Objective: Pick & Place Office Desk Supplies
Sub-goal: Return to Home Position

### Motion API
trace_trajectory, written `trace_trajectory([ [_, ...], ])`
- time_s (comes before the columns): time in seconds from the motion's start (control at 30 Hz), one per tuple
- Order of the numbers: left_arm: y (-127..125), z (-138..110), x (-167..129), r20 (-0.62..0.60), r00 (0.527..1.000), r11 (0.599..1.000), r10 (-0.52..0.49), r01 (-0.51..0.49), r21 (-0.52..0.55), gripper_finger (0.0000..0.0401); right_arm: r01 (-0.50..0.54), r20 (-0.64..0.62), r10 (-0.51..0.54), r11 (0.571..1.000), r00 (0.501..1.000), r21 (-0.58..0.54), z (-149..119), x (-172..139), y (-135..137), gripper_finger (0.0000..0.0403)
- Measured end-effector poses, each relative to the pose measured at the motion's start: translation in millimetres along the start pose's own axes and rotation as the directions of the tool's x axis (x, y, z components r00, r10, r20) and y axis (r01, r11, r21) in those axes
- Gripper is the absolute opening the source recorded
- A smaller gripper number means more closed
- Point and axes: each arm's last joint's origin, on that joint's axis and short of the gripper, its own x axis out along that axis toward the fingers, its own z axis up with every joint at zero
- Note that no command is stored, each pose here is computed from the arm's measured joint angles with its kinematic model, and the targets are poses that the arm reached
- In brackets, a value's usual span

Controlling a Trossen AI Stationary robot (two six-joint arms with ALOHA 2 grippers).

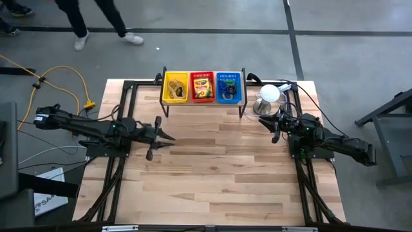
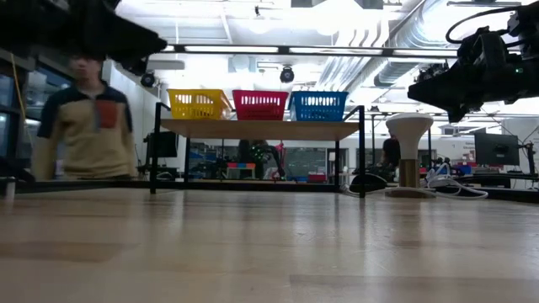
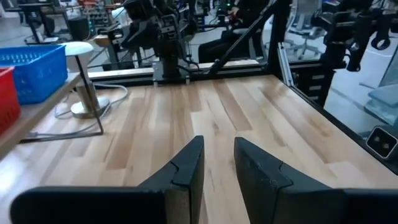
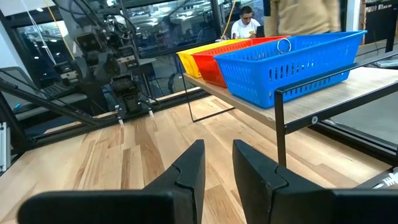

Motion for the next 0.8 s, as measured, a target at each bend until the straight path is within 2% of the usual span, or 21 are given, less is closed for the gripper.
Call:
trace_trajectory([
  [0.13, 6.0, -8.3, -8.1, 0.024, 1.000, 1.000, 0.006, -0.005, -0.003, 0.0083, 0.000, 0.000, 0.000, 1.000, 1.000, 0.000, 0.0, 0.0, 0.0, 0.0069],
  [0.37, 14.9, -18.5, -20.0, 0.055, 0.996, 0.997, 0.074, -0.073, -0.023, 0.0083, 0.000, 0.001, 0.000, 1.000, 1.000, 0.000, 0.1, 0.0, 0.0, 0.0069],
  [0.53, 15.2, -33.6, -25.5, 0.049, 0.994, 0.996, 0.093, -0.092, -0.019, 0.0083, 0.000, 0.001, 0.000, 1.000, 1.000, 0.000, 0.1, 0.0, 0.0, 0.0069],
  [0.8, 15.3, -45.1, -35.7, 0.104, 0.987, 0.992, 0.123, -0.124, -0.003, 0.0083, 0.000, 0.001, 0.000, 1.000, 1.000, 0.000, 0.1, 0.0, 0.0, 0.0069],
])
